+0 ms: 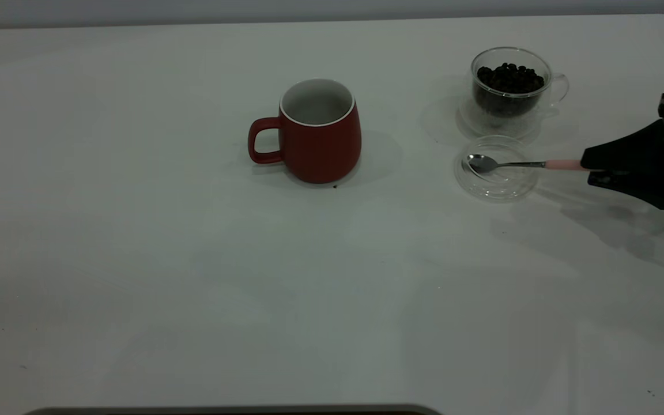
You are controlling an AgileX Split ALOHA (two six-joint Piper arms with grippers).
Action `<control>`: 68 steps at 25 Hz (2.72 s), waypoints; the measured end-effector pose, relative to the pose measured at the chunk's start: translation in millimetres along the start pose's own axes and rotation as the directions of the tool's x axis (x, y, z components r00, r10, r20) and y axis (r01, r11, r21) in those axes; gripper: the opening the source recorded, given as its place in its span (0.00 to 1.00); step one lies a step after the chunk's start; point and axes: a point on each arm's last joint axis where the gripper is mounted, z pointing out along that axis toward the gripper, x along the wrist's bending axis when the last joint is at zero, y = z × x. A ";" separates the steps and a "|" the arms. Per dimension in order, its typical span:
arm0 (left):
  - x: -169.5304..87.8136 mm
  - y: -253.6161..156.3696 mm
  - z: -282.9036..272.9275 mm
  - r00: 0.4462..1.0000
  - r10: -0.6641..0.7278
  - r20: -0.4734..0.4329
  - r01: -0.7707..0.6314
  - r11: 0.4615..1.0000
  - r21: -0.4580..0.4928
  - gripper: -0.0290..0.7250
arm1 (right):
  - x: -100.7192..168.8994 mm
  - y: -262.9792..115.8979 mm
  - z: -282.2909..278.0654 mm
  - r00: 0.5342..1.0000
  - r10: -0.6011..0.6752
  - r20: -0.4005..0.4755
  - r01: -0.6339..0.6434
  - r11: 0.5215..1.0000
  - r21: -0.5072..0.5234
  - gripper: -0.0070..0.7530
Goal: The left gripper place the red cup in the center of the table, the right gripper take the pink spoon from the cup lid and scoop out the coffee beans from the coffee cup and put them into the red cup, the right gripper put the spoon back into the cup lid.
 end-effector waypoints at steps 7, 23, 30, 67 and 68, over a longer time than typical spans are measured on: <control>0.0 0.0 0.0 1.000 0.000 0.000 0.000 1.000 0.000 0.82 | 3.6 0.7 9.6 0.999 -0.032 0.009 0.031 0.999 0.024 0.45; 0.0 0.0 0.0 1.000 0.000 0.000 0.000 1.000 0.000 0.82 | -3.4 -0.2 9.0 0.996 0.022 0.085 -0.025 0.999 0.031 0.78; 0.0 0.0 0.0 1.000 0.000 0.000 0.000 1.000 0.000 0.82 | 3.8 -0.9 -15.7 0.987 0.069 0.142 -0.079 0.995 0.065 0.78; 0.0 0.0 0.0 1.000 0.000 0.000 0.000 1.000 0.000 0.82 | 242.5 -187.8 -259.5 0.544 -0.565 0.620 0.664 0.742 0.093 0.78; 0.0 0.0 0.0 1.000 0.000 0.000 0.000 1.000 0.000 0.82 | 240.2 -190.6 -259.4 0.540 -0.569 0.621 0.672 0.735 0.089 0.78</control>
